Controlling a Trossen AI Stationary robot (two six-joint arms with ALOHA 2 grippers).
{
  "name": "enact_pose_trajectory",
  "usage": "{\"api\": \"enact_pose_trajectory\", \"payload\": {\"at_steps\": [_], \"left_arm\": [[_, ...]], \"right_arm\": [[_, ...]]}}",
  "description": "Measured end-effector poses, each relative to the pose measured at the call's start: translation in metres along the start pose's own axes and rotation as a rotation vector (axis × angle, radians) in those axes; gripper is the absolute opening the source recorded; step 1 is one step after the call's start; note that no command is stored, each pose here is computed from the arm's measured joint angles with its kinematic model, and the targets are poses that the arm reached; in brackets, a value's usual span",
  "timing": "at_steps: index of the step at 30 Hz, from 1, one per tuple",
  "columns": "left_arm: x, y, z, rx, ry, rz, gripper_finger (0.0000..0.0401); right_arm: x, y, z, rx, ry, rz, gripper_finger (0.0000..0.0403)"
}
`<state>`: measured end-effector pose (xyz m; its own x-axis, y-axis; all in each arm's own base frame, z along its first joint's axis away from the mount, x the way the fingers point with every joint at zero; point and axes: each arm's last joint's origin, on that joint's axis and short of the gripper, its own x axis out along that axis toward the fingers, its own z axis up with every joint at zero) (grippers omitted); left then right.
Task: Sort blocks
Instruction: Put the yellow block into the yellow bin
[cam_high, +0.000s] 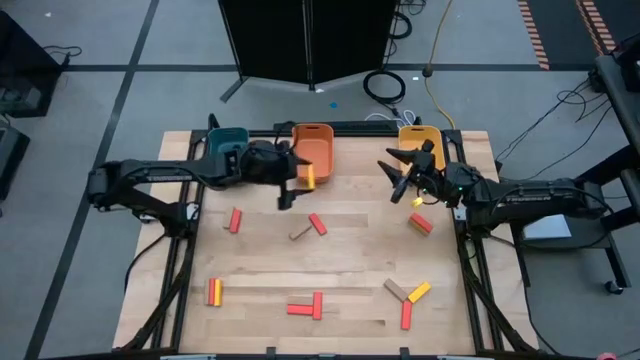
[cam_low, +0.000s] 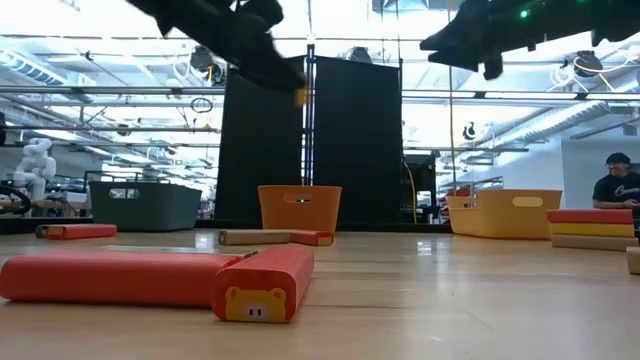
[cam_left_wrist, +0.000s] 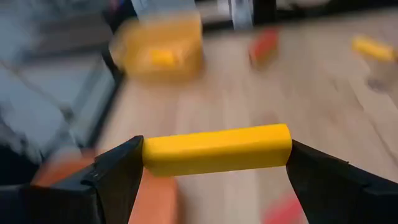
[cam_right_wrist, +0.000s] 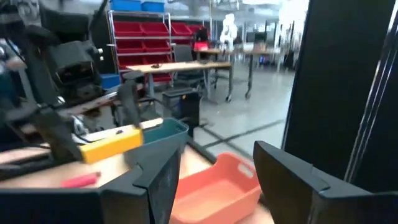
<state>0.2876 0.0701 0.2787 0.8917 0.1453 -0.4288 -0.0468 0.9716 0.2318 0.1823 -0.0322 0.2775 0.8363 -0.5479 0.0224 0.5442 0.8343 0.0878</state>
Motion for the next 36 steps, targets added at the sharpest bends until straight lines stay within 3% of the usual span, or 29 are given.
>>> {"api": "enact_pose_trajectory", "payload": {"at_steps": [7,13,17,25,36], "left_arm": [[0.015,0.001,-0.004,0.176,-0.335,0.132,0.0341],[0.026,-0.014,0.001,0.340,-0.447,0.105,0.0341],[0.036,-0.021,0.002,0.426,-0.489,0.122,0.0341],[0.073,-0.019,0.009,0.434,-0.483,0.074,0.0341],[0.089,-0.015,0.025,0.457,-0.466,0.060,0.0341]], "right_arm": [[-0.001,-0.001,-0.007,0.326,0.073,-0.008,0.0199],[0.003,0.001,-0.009,0.500,0.144,0.156,0.0199],[0.009,0.003,-0.016,0.510,0.178,0.161,0.0199],[0.016,0.006,-0.013,0.536,0.121,0.186,0.0204],[0.019,0.004,-0.012,0.504,0.099,0.198,0.0268]]}}
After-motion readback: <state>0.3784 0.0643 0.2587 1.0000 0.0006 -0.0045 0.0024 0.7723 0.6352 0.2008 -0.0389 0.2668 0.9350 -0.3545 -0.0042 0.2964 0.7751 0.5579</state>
